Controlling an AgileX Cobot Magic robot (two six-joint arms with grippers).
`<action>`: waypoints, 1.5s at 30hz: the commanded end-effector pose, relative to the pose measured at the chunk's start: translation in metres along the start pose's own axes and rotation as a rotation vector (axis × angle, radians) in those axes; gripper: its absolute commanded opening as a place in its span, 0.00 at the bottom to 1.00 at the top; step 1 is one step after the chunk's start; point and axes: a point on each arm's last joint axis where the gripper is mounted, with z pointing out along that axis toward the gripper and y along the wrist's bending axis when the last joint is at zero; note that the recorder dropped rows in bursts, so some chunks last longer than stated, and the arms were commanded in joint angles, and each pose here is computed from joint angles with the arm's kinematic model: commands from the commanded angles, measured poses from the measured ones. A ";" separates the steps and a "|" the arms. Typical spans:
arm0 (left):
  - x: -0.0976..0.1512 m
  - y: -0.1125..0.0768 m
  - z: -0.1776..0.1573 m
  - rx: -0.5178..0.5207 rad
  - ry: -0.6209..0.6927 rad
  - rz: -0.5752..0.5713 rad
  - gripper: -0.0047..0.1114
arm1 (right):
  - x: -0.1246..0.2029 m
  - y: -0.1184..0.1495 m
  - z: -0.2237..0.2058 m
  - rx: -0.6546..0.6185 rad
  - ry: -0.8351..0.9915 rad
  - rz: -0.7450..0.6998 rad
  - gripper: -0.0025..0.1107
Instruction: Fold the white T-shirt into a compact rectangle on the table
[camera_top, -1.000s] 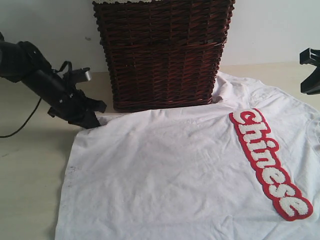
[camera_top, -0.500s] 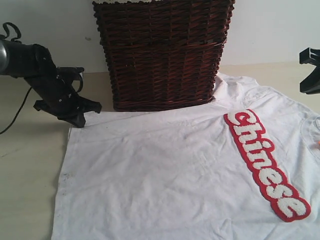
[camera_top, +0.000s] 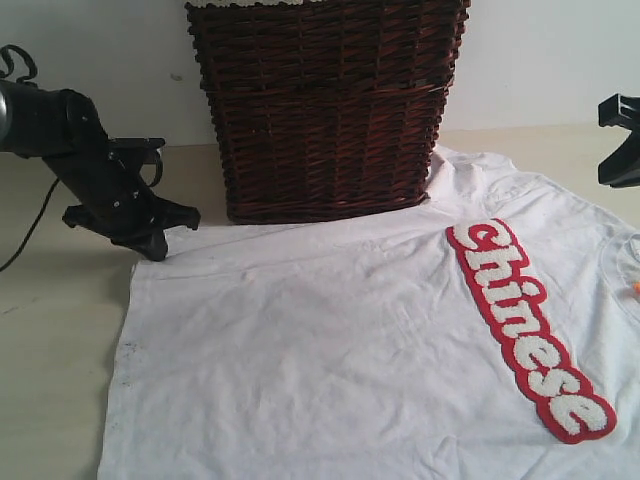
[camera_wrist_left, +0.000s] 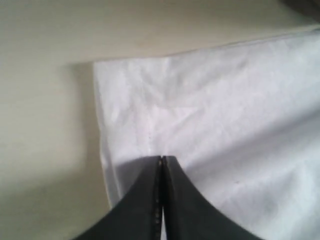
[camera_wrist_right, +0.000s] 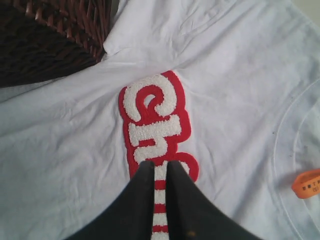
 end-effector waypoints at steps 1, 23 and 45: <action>0.016 -0.006 -0.008 0.056 -0.033 -0.004 0.04 | -0.001 0.002 -0.003 -0.005 -0.013 -0.009 0.12; 0.084 -0.109 -0.082 0.234 -0.092 0.309 0.04 | 0.041 -0.064 0.041 0.453 0.166 -0.009 0.02; 0.162 -0.163 -0.082 0.293 -0.009 0.481 0.04 | 0.083 -0.108 0.079 0.691 0.655 0.028 0.02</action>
